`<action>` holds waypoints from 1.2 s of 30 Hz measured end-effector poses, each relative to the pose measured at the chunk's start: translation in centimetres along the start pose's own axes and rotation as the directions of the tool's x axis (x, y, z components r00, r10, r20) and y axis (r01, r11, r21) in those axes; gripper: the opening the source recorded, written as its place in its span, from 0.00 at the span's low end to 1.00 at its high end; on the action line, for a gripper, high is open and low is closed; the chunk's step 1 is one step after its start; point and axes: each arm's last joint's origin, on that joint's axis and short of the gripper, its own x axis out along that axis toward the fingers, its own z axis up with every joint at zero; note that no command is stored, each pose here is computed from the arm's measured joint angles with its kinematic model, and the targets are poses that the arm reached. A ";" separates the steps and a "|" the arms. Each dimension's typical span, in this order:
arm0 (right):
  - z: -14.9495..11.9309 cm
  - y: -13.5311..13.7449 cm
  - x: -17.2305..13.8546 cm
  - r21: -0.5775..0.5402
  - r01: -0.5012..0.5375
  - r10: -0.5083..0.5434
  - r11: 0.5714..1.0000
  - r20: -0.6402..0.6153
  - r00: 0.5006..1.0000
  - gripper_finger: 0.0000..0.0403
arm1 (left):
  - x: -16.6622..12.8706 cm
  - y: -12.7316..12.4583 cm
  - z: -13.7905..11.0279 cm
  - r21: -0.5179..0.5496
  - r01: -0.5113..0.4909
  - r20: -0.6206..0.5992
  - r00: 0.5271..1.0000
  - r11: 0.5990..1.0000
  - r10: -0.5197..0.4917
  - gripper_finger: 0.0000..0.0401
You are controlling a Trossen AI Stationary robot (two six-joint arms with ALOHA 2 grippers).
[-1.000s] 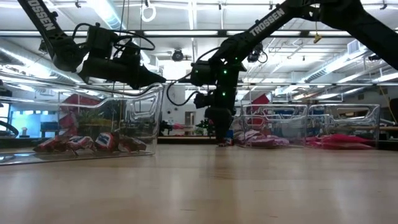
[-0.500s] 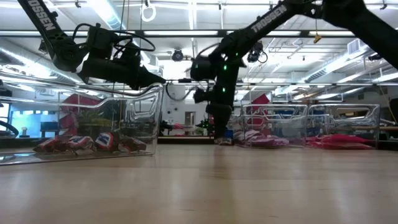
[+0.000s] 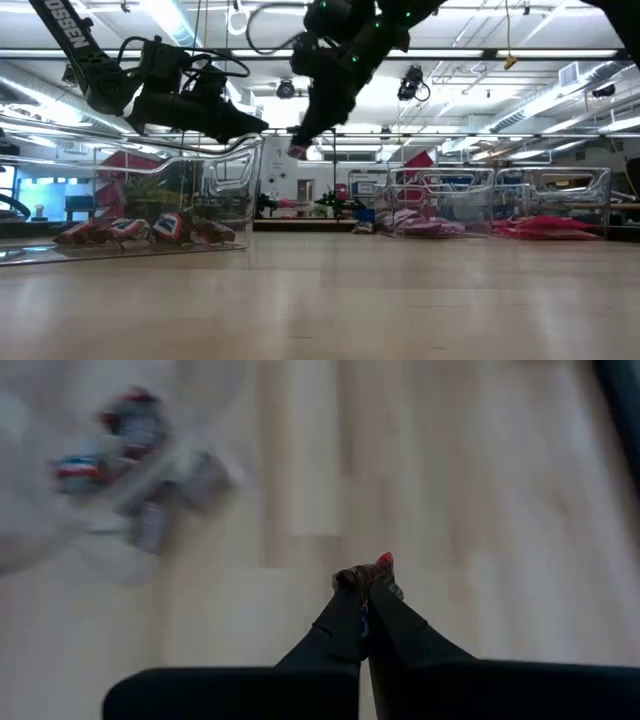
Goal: Sort candy
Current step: Put the brown candy into the bottom transparent bin
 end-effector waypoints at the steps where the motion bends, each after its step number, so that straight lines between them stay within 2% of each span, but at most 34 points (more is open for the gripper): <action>1: 0.1 0.8 0.2 -0.011 -0.013 0.013 1.000 0.014 1.000 0.00 | 0.0 -0.1 0.0 0.000 0.004 0.000 1.000 1.000 -0.004 0.01; 7: 1.3 5.2 0.6 -0.099 -0.081 0.092 0.992 0.113 0.989 0.00 | 0.2 -0.4 0.1 0.056 0.015 0.001 1.000 0.998 -0.015 0.01; 12: 2.5 7.2 0.4 -0.121 -0.182 0.205 0.976 0.227 0.952 0.00 | 0.2 -0.3 0.0 0.071 -0.037 -0.007 0.999 0.997 0.038 0.01; 15: 2.9 8.3 1.1 -0.142 -0.199 0.231 0.970 0.274 0.934 0.00 | 0.3 -0.3 0.0 0.070 -0.058 -0.010 0.998 0.996 0.059 0.01; 26: 3.3 11.3 5.7 -0.131 -0.260 0.284 0.957 0.228 0.931 0.00 | 0.4 -0.3 0.0 0.075 -0.105 -0.021 0.994 0.992 0.107 0.01; 36: 2.5 11.4 7.8 -0.065 -0.267 0.273 0.962 0.137 0.952 0.03 | 0.3 -0.3 0.0 0.075 -0.120 -0.024 0.992 0.990 0.122 0.01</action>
